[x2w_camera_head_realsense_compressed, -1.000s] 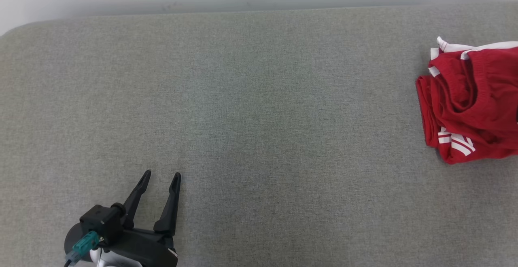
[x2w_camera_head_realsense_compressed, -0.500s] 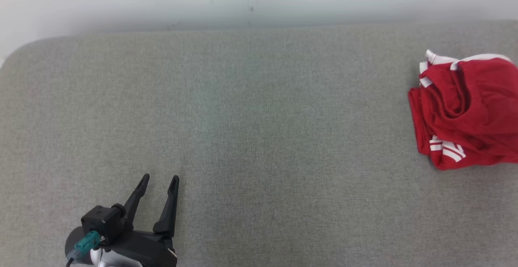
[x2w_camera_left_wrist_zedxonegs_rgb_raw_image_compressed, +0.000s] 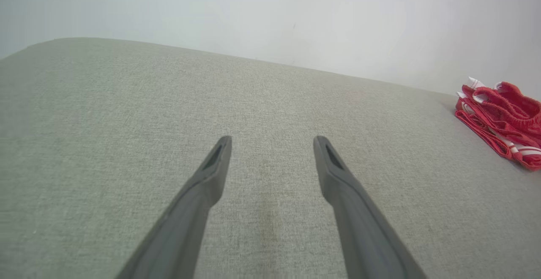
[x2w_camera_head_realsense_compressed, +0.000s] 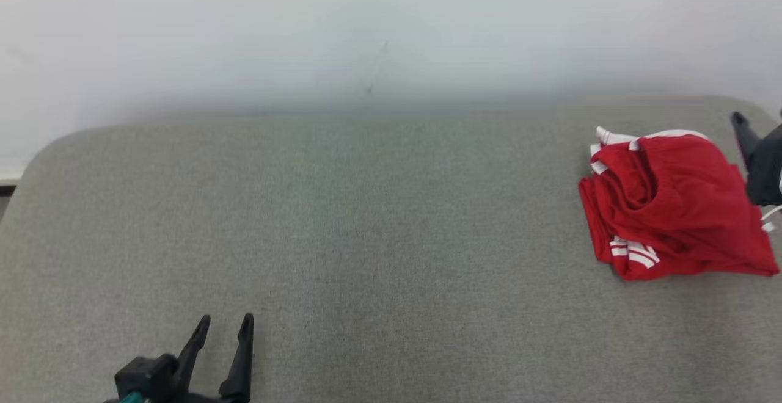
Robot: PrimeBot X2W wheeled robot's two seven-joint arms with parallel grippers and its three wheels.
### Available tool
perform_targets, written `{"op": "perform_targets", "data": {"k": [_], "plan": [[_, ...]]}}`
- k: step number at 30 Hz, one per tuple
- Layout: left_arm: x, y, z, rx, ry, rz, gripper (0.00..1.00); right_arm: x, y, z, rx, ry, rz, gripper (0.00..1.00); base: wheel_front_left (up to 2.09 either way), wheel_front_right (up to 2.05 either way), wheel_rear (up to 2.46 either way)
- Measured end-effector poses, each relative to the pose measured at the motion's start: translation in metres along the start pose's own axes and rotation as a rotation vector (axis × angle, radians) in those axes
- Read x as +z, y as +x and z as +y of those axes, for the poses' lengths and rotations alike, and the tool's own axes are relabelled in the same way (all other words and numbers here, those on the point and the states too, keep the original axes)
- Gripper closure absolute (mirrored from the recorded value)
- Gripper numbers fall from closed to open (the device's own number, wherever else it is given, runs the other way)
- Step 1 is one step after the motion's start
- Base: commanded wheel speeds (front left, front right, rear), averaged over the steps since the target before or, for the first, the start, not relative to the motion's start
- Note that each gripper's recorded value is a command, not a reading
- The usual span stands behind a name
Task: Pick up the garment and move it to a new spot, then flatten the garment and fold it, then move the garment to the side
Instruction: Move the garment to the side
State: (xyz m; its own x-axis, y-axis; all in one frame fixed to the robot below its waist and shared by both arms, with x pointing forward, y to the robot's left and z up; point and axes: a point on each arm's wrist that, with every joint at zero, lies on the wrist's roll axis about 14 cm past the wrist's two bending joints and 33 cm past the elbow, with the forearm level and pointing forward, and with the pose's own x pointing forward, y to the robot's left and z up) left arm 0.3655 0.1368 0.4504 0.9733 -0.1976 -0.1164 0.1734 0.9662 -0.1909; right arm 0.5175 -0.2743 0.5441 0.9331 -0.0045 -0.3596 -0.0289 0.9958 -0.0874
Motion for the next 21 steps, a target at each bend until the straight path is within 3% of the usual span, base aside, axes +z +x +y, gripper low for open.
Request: {"op": "perform_targets", "data": {"k": [13, 21], "plan": [[0.015, -0.019, -0.004, 0.008, 0.018, -0.057, 0.0, 0.018, -0.055, 0.037, 0.122, 0.109, -0.379, 0.0, 0.0, 0.0, 0.0], [0.019, -0.03, 0.003, 0.036, 0.026, -0.076, 0.0, -0.01, -0.079, 0.059, 0.153, 0.171, -0.389, 0.0, 0.0, 0.0, 0.0]]}}
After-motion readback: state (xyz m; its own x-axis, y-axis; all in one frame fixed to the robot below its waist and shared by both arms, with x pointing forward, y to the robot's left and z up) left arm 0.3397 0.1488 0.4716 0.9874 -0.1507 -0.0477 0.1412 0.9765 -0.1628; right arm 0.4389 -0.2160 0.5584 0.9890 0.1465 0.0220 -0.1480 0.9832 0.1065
